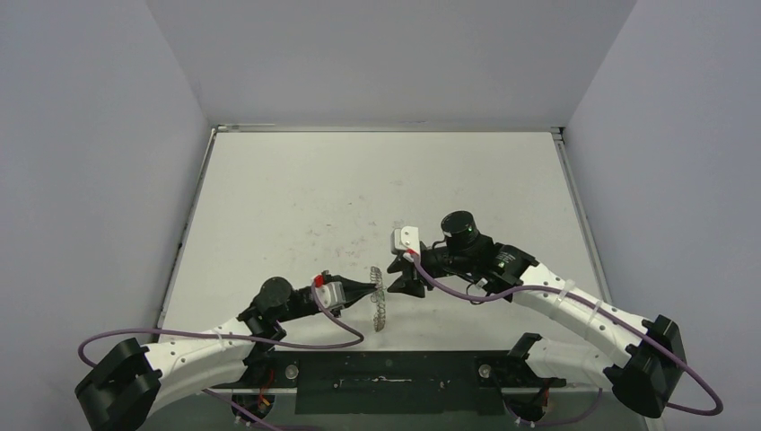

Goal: Put the keys on the keyring

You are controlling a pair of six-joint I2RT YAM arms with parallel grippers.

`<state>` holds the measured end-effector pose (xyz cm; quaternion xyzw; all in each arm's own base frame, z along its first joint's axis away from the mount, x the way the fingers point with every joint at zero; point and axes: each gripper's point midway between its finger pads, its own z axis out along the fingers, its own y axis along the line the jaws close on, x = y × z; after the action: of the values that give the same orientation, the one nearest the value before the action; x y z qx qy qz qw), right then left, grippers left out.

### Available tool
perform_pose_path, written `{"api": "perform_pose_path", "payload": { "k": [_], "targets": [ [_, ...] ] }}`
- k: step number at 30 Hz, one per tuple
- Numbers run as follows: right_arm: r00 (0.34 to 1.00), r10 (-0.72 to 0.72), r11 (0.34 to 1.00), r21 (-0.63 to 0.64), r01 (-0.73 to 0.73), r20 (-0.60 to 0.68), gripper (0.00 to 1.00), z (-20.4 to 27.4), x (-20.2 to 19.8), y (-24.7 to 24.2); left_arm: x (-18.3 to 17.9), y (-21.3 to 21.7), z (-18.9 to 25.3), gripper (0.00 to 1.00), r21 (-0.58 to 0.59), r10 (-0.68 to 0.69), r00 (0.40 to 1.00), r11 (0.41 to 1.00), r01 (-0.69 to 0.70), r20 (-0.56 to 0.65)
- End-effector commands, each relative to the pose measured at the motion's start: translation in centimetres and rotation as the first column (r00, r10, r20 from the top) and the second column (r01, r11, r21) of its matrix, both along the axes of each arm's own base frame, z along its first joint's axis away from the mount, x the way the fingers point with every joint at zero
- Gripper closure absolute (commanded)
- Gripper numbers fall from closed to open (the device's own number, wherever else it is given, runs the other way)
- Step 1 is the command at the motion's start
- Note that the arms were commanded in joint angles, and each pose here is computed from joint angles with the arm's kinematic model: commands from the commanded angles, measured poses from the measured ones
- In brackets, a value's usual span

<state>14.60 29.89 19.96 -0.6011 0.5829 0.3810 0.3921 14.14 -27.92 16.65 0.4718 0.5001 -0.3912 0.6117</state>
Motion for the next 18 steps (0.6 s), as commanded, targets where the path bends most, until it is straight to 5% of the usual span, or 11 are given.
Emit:
{"api": "perform_pose_path", "payload": {
  "k": [1,18],
  "targets": [
    [0.991,0.103,0.987,0.114,-0.112,0.08,0.59,1.6,-0.8,1.0,-0.2,-0.1,5.6,1.0,-0.184,0.005,0.995,0.983,0.015,0.104],
    [0.988,0.107,0.973,0.194,-0.127,0.11,0.69,2.0,-0.5,2.2,-0.8,-0.1,6.0,1.0,-0.193,-0.022,0.994,0.98,0.042,0.105]
  ]
}}
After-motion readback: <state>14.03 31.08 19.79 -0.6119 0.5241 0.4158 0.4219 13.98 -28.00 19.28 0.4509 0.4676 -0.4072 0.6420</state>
